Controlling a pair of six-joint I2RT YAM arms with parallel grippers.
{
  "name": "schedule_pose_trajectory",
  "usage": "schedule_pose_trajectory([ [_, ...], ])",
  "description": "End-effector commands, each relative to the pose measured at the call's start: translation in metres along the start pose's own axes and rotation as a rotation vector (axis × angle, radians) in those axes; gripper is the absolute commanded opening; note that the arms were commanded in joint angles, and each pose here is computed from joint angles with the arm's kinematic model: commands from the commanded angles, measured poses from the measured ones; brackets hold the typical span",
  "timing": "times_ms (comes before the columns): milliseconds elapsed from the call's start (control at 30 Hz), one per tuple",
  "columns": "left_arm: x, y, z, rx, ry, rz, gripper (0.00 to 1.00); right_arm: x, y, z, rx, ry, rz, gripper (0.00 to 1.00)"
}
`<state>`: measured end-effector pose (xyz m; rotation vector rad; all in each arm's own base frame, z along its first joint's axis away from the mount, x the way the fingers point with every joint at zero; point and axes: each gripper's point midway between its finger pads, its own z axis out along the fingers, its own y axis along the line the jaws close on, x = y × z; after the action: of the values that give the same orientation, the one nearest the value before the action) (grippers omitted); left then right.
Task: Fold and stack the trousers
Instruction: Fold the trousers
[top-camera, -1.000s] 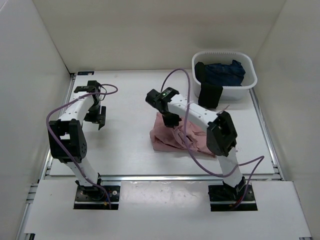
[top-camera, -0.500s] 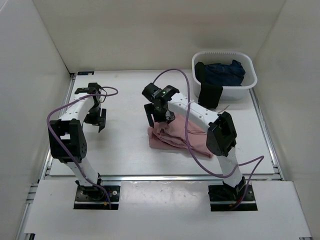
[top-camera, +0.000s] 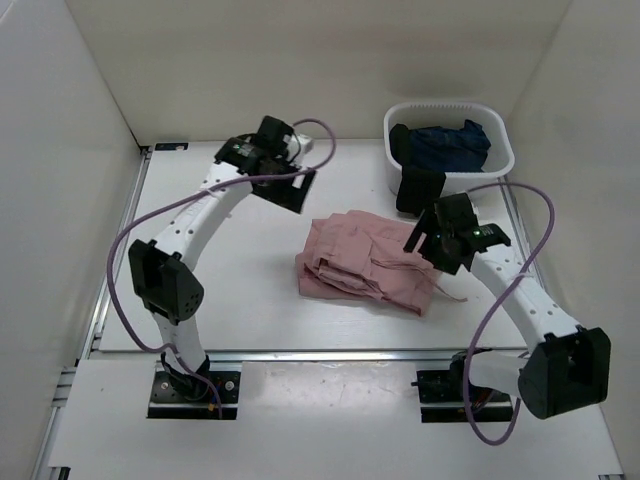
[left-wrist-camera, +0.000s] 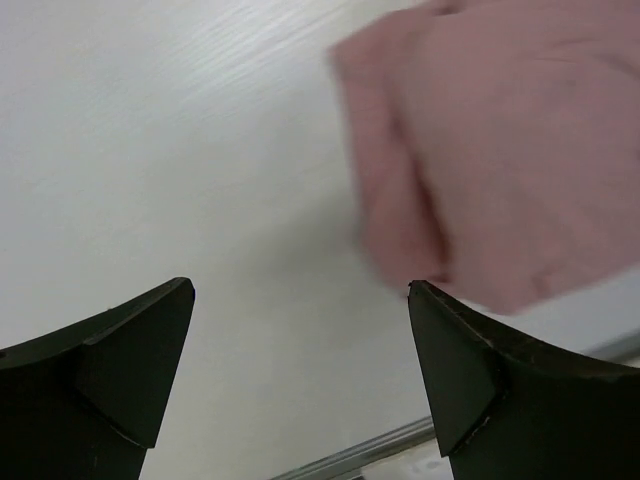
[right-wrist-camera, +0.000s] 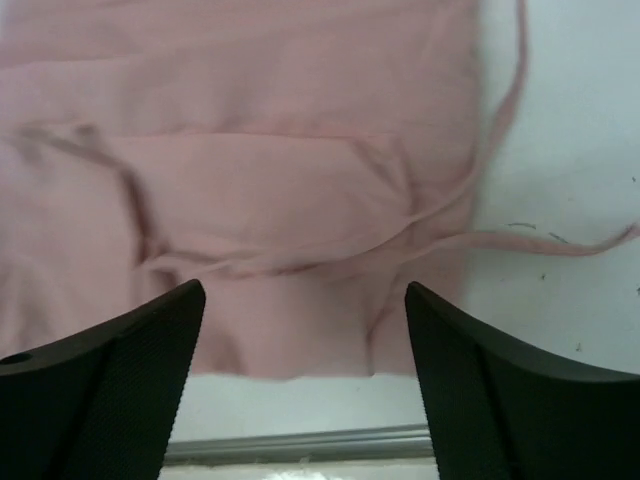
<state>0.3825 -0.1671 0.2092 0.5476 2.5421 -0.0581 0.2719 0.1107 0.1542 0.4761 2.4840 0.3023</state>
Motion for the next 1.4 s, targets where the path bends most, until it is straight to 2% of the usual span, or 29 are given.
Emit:
schedule_pose_trajectory([
  [0,-0.011,-0.080,-0.005,0.292,-0.024,0.075,1.00,0.009,-0.014,0.027,-0.030,0.052,0.100,0.87],
  [67,-0.028,-0.106,-0.004,0.374,-0.108,0.105,1.00,-0.001,-0.018,0.038,-0.093,0.043,0.151,0.90],
  [100,-0.019,-0.124,0.000,0.412,-0.102,0.132,1.00,0.005,-0.017,0.042,-0.129,0.066,0.165,0.90],
  [133,-0.024,-0.134,0.002,0.426,-0.140,0.151,1.00,0.004,-0.027,0.047,-0.108,0.065,0.190,0.91],
  [167,-0.016,-0.140,0.009,0.413,-0.127,0.165,1.00,0.007,-0.033,0.049,-0.093,0.073,0.212,0.91],
  [200,0.009,-0.152,0.026,0.396,-0.062,0.198,1.00,0.016,-0.039,0.053,-0.081,0.095,0.233,0.91],
  [267,0.033,-0.162,0.042,0.375,-0.016,0.234,0.90,0.026,-0.049,0.061,-0.051,0.125,0.247,0.89],
  [300,0.068,-0.165,0.061,0.324,0.053,0.273,0.85,0.033,-0.053,0.064,-0.044,0.135,0.249,0.86],
  [333,0.078,-0.165,0.066,0.293,0.055,0.291,0.81,0.038,-0.054,0.071,-0.042,0.153,0.251,0.81],
  [400,0.090,-0.166,0.078,0.219,0.031,0.332,0.78,0.045,-0.053,0.077,-0.058,0.178,0.264,0.78],
  [433,0.108,-0.161,0.087,0.191,0.065,0.347,0.75,0.051,-0.054,0.084,-0.063,0.191,0.280,0.76],
  [567,0.120,-0.139,0.093,0.067,0.060,0.365,0.62,0.058,-0.053,0.094,-0.066,0.222,0.297,0.71],
  [633,0.122,-0.132,0.087,0.044,0.041,0.362,0.61,0.060,-0.048,0.095,-0.074,0.232,0.269,0.69],
  [700,0.136,-0.124,0.086,0.029,0.055,0.367,0.62,0.062,-0.040,0.099,-0.079,0.252,0.238,0.66],
  [933,0.156,-0.096,0.072,-0.018,0.055,0.343,0.65,0.073,0.022,0.112,-0.159,0.336,0.100,0.66],
  [1000,0.162,-0.085,0.069,-0.041,0.056,0.330,0.66,0.065,0.039,0.118,-0.169,0.342,0.081,0.66],
  [1100,0.145,-0.062,0.064,-0.070,0.016,0.250,0.68,0.052,0.057,0.120,-0.172,0.335,0.061,0.66],
  [1200,0.128,-0.052,0.047,-0.060,-0.034,0.200,0.75,0.052,0.068,0.118,-0.198,0.349,0.066,0.66],
  [1233,0.125,-0.050,0.043,-0.052,-0.051,0.186,0.80,0.050,0.069,0.116,-0.196,0.351,0.066,0.66],
  [1300,0.115,-0.045,0.027,-0.052,-0.101,0.167,0.83,0.041,0.070,0.105,-0.166,0.352,0.067,0.73],
  [1333,0.107,-0.046,0.020,-0.050,-0.130,0.160,0.85,0.033,0.070,0.095,-0.153,0.330,0.064,0.86],
  [1367,0.102,-0.037,0.014,-0.068,-0.142,0.141,0.88,0.027,0.068,0.087,-0.136,0.312,0.049,0.92],
])
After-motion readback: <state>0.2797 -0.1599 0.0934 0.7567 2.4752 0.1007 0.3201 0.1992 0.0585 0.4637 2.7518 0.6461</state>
